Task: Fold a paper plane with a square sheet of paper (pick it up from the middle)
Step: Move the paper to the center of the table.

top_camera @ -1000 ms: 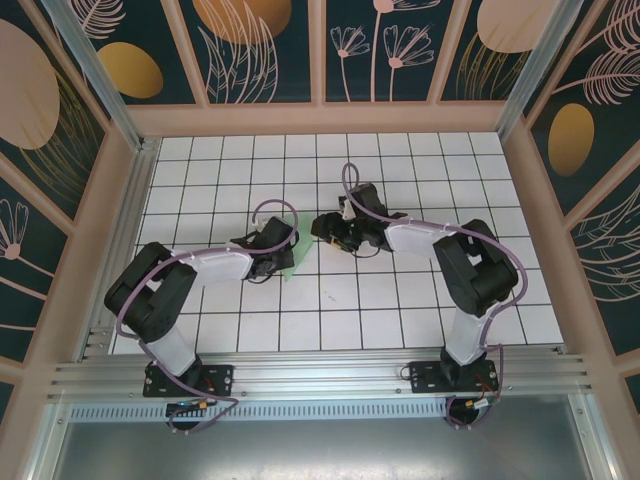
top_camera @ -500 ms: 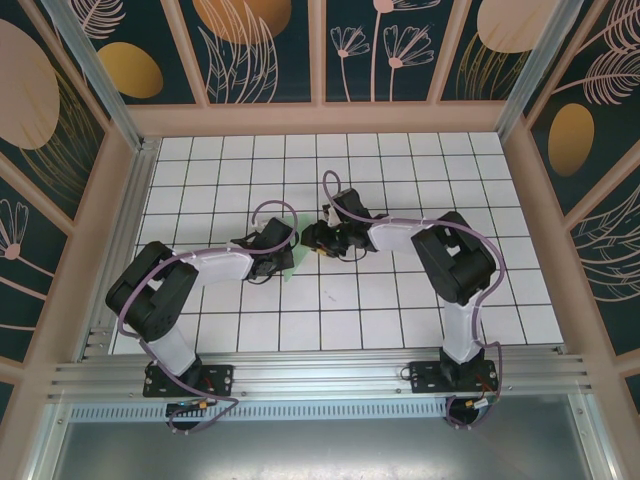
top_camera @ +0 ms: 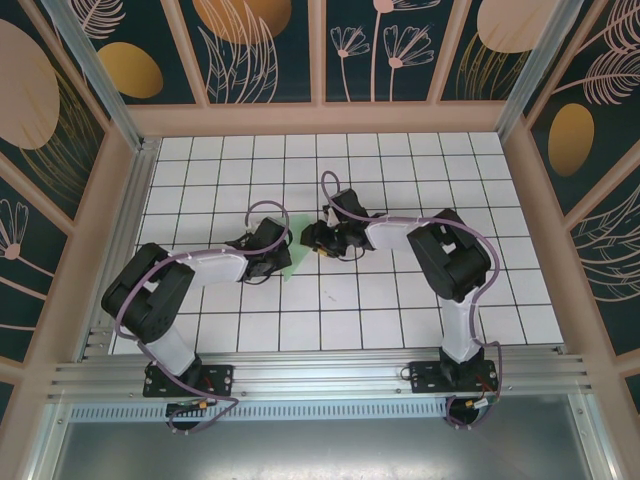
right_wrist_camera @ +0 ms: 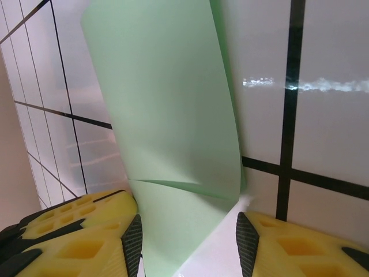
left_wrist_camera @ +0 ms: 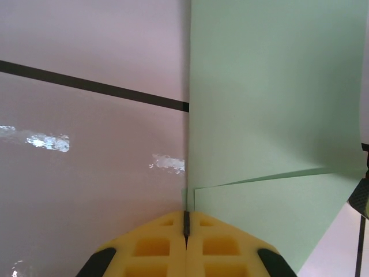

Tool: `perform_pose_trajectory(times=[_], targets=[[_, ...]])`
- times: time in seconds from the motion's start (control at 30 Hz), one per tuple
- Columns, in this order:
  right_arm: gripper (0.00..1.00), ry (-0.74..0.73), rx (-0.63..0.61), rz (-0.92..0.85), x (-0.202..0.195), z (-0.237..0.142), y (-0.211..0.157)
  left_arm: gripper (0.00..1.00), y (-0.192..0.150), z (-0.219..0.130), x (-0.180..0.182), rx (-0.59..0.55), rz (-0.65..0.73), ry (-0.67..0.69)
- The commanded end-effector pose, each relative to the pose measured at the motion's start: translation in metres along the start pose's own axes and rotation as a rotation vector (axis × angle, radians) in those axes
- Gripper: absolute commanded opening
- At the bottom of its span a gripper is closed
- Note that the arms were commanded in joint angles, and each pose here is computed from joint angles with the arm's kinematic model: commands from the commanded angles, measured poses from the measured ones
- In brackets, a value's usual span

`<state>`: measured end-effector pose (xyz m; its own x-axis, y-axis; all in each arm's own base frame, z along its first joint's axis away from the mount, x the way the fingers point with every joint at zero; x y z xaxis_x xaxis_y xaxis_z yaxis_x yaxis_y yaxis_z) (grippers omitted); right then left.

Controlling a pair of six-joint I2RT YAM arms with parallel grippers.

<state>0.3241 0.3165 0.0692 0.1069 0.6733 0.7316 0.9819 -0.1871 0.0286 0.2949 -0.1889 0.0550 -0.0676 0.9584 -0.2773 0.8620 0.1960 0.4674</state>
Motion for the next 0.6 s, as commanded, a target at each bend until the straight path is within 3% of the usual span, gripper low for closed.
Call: perform_pose_trajectory(times=[0.0, 0.27, 0.57], targets=[[0.49, 0.016, 0.011, 0.001, 0.007, 0.007, 0.000, 0.02, -0.015, 0.006, 0.015, 0.057, -0.056, 0.006], [0.45, 0.051, 0.031, 0.013, 0.012, 0.009, -0.001, 0.02, -0.019, 0.007, 0.017, 0.072, -0.090, -0.033], [0.28, 0.082, 0.045, 0.009, 0.018, 0.013, -0.001, 0.04, -0.016, 0.006, 0.014, 0.069, -0.087, -0.047]])
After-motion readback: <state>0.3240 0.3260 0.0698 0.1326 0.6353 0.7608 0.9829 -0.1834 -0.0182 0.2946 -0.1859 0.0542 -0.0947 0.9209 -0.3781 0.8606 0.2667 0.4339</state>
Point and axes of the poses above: each hand's point on the last joint's axis, 136 mm out from that joint toward the fingers, its own z axis out along the fingers, its own x axis along the line the jaws close on, y = z × x, the point moved 5 cm from there along -z, back along the fingers, and after that the axes turned 8 degrees about z, right-handed, at the moved point
